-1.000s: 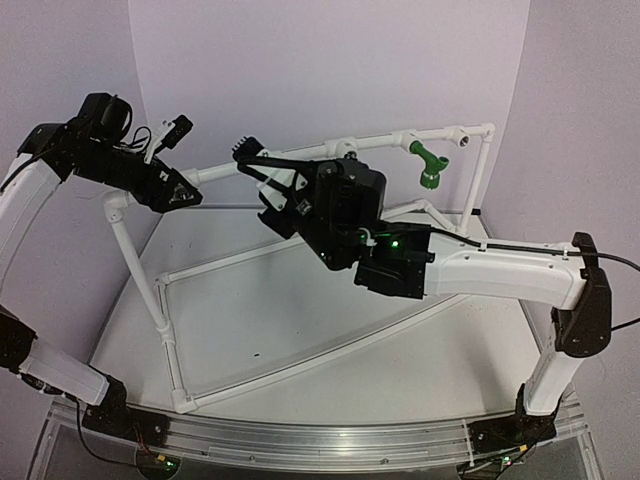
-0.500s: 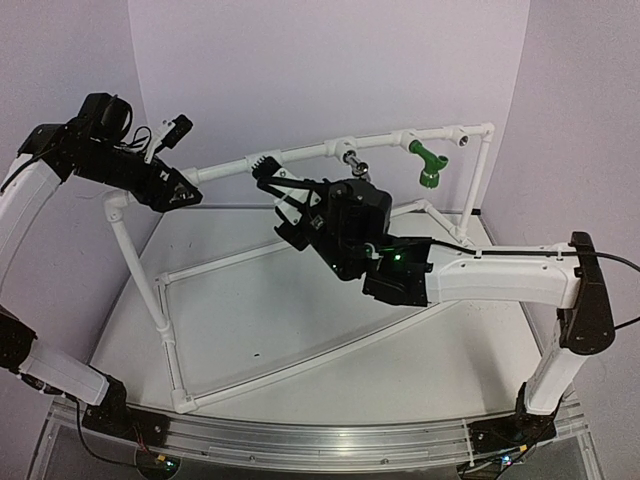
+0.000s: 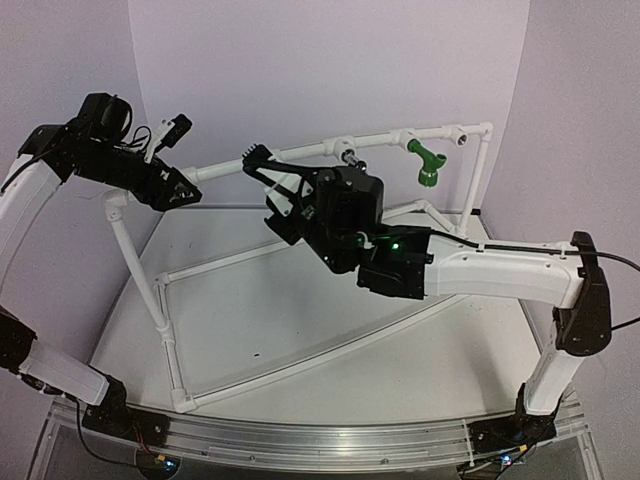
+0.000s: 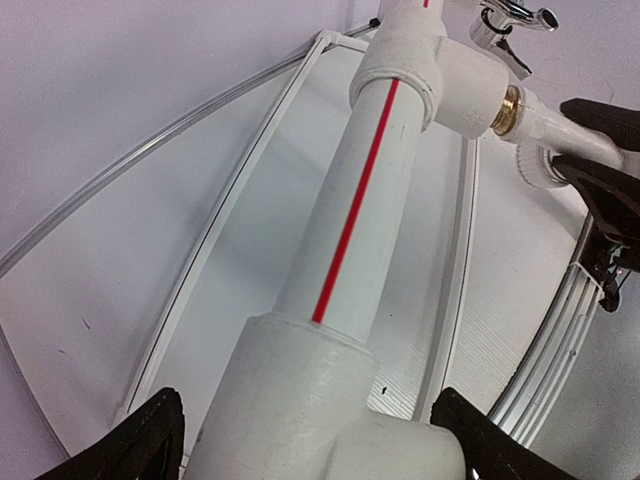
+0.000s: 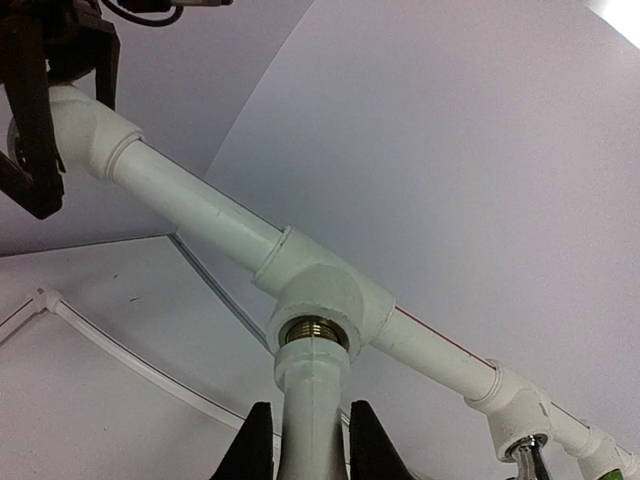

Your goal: Install the water faucets

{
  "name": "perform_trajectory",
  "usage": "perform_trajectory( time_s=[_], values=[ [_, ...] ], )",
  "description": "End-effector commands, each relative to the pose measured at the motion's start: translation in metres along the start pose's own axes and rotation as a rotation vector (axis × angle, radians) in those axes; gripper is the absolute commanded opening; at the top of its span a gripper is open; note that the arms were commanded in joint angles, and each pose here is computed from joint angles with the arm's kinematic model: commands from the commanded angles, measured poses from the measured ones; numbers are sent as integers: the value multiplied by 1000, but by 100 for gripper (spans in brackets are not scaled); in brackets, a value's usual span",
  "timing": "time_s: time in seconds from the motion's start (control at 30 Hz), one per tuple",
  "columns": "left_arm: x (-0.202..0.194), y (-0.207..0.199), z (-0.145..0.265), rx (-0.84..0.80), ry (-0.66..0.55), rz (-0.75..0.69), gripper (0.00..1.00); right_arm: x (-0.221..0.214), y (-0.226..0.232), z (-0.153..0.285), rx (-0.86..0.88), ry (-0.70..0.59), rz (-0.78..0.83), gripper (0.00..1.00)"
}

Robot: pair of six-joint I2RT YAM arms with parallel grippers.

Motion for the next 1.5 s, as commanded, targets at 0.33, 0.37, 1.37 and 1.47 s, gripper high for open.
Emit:
perform_trajectory(
  time_s=[0.33, 0.37, 1.37, 1.47],
  values=[
    [-16, -8, -3, -66, 57, 62, 84, 0, 7, -2, -89, 15, -107, 0],
    [-16, -8, -4, -67, 57, 64, 84, -3, 5, 0, -96, 7, -112, 0],
    [-15, -9, 0, -61, 44, 72, 82, 28, -5, -5, -29, 56, -203, 0],
    [-15, -9, -1, -61, 44, 69, 82, 17, 3, -5, -20, 81, -180, 0]
  ],
)
Point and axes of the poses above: each gripper's point midway between its finger pads, its own z axis back along the fingers, its own y axis along the line the jaws close on, x = y × z, the point moved 7 cm from there along z, back along the fingers, and after that the axes turned 11 degrees about z, right-handed, at the moved point
